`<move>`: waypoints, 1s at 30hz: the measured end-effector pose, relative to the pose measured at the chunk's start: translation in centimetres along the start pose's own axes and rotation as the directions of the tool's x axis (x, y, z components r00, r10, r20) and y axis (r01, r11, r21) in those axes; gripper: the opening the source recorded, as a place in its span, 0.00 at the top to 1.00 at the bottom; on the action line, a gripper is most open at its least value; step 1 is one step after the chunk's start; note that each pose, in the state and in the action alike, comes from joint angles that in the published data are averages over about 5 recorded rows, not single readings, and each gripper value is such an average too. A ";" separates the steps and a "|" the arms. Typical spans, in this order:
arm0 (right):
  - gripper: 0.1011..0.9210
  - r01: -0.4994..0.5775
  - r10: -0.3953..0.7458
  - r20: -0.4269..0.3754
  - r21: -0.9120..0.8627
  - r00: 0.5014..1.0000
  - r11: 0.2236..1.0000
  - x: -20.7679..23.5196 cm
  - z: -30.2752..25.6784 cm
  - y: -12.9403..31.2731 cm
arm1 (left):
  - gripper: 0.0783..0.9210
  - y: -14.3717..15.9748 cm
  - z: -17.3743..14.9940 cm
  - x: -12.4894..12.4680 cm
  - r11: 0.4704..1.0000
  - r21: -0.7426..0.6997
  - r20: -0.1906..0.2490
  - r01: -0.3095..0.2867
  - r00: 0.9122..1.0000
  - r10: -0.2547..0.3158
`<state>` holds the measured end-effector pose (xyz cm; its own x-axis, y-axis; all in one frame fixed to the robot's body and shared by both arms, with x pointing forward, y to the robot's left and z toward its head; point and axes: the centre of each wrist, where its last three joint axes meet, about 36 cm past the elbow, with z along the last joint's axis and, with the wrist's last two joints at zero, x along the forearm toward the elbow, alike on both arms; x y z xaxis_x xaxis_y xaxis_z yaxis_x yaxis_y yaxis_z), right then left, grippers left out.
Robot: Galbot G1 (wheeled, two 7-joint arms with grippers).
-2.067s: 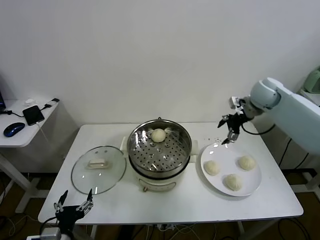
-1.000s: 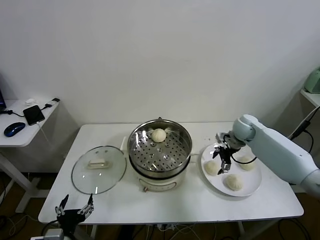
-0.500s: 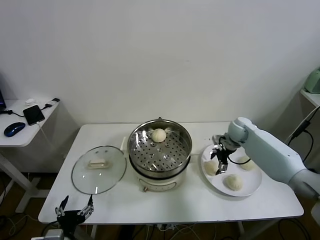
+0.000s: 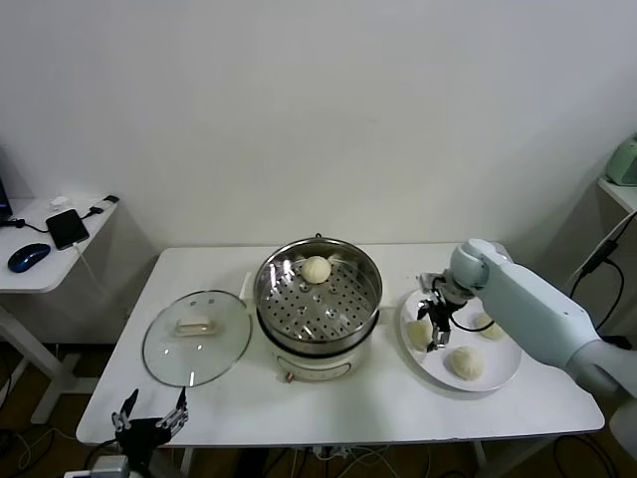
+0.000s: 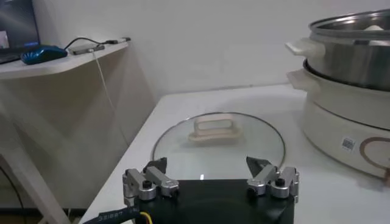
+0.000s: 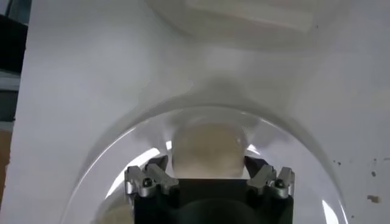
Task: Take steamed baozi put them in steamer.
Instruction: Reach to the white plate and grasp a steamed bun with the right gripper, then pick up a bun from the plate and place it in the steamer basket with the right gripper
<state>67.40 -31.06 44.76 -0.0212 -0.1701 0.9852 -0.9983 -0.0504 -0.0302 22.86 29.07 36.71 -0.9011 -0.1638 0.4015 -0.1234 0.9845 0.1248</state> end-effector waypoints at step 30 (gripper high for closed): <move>0.52 -0.111 0.109 0.041 0.041 0.993 0.993 19.1 -5.6 -3.7 | 0.12 -0.8 -1.7 -0.2 1.000 0.010 0.045 -0.012 0.999 0.012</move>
<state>70.34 -28.59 64.65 -0.1276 -0.2148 0.9683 -0.9868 -0.0711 -0.1458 23.87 28.23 38.10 -0.9204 -0.1490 0.3615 -0.1163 0.9870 0.1107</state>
